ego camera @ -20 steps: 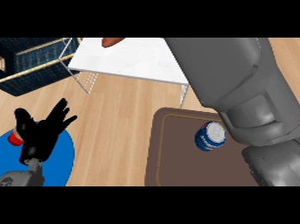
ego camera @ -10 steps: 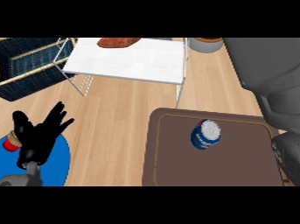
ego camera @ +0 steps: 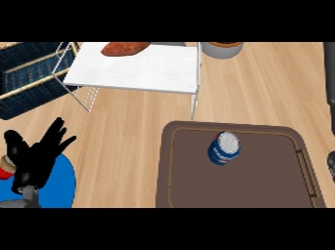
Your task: Pick the sweet potato from the tray and place it in the tiered shelf
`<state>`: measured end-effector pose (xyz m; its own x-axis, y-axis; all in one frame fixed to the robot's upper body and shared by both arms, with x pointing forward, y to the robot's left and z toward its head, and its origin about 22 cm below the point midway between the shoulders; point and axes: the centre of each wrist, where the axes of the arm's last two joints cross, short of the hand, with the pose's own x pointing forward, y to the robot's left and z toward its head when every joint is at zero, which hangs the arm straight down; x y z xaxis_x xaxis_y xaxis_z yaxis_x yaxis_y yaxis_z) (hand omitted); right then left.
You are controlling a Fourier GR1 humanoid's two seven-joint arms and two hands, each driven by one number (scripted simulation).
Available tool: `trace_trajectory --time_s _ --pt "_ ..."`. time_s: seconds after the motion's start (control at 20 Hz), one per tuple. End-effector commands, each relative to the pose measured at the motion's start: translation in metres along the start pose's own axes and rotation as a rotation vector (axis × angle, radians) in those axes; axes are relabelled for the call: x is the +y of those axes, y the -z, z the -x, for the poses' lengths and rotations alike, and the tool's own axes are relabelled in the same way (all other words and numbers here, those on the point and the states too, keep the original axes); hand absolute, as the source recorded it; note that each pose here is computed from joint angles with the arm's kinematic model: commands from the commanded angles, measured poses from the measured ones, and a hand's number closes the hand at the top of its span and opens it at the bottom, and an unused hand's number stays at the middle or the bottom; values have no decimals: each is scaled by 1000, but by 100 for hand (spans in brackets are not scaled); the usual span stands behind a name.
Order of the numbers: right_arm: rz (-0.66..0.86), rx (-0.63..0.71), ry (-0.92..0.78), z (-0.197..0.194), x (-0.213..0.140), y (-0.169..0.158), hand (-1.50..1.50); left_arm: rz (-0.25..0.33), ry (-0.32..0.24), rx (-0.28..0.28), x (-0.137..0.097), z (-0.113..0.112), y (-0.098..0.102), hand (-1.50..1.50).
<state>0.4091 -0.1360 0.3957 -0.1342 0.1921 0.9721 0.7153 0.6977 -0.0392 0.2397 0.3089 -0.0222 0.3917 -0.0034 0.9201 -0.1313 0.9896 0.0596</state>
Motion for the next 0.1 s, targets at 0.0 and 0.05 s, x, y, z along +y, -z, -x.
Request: trace_trajectory --time_s 0.0,0.05 --pt "-32 14 5 4 -38 -2 -150 -11 -17 66 2 18 -5 0" --pt "-39 7 3 9 -48 2 -150 0 -7 63 -17 18 3 0"
